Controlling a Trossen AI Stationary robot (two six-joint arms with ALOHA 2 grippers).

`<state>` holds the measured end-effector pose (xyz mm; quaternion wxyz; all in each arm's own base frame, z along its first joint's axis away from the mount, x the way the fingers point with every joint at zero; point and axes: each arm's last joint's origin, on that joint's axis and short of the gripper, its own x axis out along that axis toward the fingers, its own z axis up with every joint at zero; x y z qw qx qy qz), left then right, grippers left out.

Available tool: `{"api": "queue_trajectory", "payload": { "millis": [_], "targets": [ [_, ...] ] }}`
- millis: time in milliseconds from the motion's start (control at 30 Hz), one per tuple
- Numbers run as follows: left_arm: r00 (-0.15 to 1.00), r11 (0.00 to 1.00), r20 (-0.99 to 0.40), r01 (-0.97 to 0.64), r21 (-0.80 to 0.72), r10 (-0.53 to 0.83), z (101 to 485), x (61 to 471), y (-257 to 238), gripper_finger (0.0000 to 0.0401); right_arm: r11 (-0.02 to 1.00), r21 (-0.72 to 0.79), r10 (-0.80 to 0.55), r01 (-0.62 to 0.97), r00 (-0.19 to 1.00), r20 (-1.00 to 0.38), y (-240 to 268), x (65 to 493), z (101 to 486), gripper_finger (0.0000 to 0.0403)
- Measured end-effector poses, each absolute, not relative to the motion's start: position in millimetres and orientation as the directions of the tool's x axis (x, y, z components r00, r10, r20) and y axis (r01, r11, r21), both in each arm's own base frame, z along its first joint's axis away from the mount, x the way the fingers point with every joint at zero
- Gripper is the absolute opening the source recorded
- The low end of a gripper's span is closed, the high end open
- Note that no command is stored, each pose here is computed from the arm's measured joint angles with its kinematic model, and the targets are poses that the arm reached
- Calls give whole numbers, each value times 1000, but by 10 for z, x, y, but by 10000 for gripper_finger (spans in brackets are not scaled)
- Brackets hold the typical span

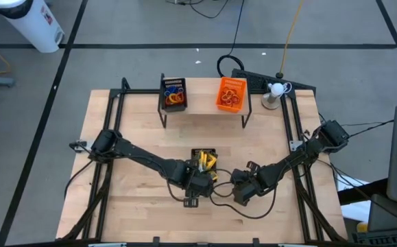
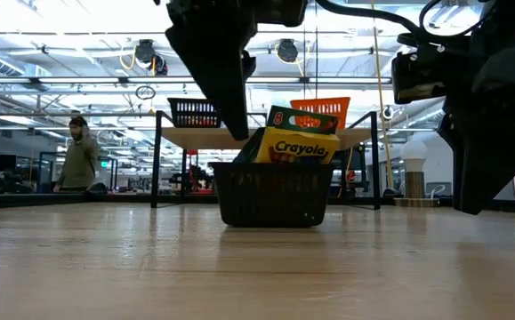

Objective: Pick & Place Office Desk Supplies
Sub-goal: Put the black bin with crayon boxes on the shelf

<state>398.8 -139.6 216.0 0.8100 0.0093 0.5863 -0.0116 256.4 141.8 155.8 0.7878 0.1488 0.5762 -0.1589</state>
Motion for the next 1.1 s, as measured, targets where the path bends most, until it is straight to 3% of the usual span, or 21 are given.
{"api": "queue_trajectory", "payload": {
  "millis": [667, 1100],
  "targets": [
    [368, 999, -929, 33, 42, 27, 2165, 4000, -1491, 170, 904, 52, -79, 424, 286, -955, 1418, 2565, 1558, 116],
    [309, 999, -950, 23, 46, 37, 1969, 4070, -1397, 170, 905, 57, -75, 421, 291, -954, 1421, 2570, 1559, 116]
  ]
}}
